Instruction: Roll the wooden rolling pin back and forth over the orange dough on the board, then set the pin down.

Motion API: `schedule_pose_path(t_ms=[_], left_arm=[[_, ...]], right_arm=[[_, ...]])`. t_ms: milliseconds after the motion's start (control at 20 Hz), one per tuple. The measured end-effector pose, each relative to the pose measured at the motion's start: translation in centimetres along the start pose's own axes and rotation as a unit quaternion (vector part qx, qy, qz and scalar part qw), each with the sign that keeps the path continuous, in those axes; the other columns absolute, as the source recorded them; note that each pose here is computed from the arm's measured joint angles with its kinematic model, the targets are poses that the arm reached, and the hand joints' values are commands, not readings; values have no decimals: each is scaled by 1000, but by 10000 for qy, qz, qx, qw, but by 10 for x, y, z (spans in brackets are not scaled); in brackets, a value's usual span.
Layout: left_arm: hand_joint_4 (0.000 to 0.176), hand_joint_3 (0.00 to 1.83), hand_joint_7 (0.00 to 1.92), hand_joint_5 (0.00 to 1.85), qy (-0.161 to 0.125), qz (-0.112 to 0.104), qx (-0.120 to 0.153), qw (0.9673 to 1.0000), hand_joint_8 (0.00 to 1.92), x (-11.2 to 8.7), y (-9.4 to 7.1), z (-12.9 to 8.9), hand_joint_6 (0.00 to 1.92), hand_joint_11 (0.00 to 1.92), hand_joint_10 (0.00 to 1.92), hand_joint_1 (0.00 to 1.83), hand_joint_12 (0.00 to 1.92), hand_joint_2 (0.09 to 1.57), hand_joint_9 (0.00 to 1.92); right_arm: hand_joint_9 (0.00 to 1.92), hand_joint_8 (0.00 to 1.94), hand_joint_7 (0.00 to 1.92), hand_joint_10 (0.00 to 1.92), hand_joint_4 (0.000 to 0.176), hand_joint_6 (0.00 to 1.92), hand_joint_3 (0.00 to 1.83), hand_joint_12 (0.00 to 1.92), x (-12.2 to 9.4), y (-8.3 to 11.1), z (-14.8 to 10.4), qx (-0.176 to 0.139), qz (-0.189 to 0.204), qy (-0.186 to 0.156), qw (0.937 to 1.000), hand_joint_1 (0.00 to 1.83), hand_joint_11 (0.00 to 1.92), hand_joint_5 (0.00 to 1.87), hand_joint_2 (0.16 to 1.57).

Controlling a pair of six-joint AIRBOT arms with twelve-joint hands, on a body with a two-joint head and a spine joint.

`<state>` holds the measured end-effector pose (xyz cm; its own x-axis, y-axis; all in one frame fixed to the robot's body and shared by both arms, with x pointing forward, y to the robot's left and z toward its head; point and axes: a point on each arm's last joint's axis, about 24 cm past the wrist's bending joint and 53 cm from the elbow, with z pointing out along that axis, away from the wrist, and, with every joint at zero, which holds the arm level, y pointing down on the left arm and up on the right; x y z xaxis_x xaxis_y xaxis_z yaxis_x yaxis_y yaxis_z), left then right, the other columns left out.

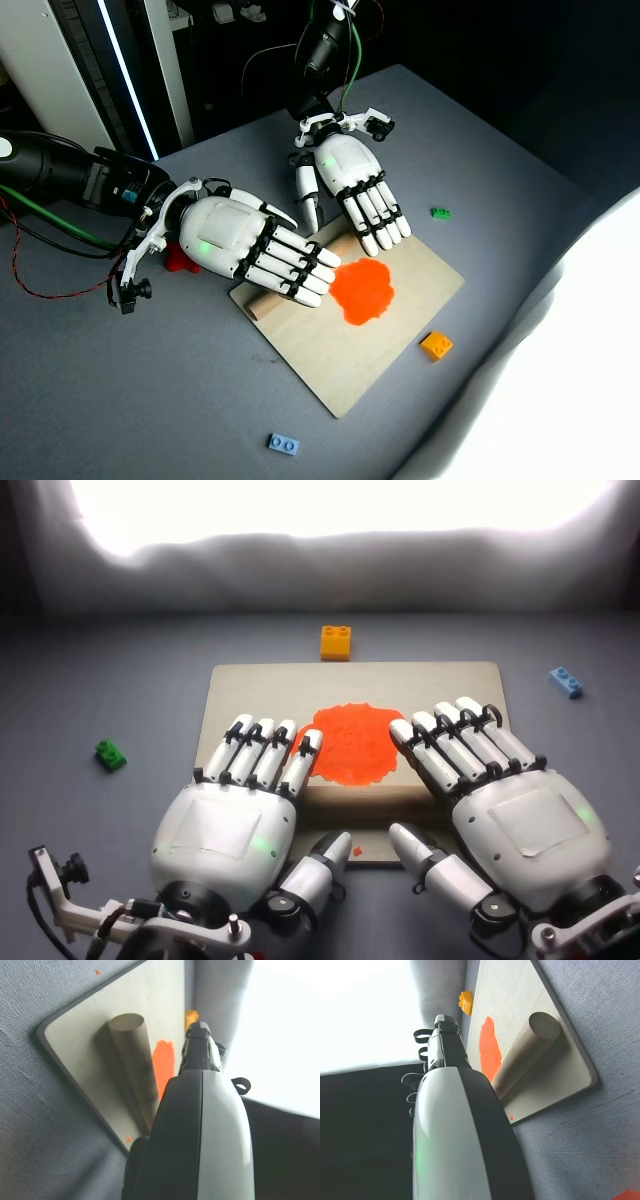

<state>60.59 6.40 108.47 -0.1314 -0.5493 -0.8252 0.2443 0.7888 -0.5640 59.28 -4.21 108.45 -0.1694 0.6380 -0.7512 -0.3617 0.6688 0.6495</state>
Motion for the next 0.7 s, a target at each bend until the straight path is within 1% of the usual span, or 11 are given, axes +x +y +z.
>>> schedule_pose_path(t_ms=[100,300,400,450,700], left_arm=[[0,22,31,51,15,-3,1,10000,9,2,0,0,11,0,0,0,0,1441,0],[0,20,0,17,7,-5,-2,10000,0,4,1,2,0,0,0,0,0,1445,0],[0,20,0,5,-17,-9,-27,10000,0,3,5,3,2,0,0,0,0,1448,0],[0,21,0,9,-39,-13,-38,10000,0,2,6,4,4,0,0,0,0,1452,0],[0,20,0,0,-70,3,-53,10000,0,0,9,7,0,0,0,0,0,1457,0]], right_arm=[[46,4,87,7,0,7,14,5,4,0,4,-5,16,7,10000,0,7,97,1557],[34,2,87,1,0,3,9,0,3,8,15,-121,14,-50,9999,0,0,94,1556],[45,6,100,6,0,15,9,3,8,4,16,-35,43,15,10000,0,6,124,1558],[45,4,95,6,0,8,11,4,9,2,17,-9,39,34,10000,0,9,110,1563],[62,9,122,9,0,15,6,21,13,-4,24,8,-40,-8,10000,0,38,138,1559]])
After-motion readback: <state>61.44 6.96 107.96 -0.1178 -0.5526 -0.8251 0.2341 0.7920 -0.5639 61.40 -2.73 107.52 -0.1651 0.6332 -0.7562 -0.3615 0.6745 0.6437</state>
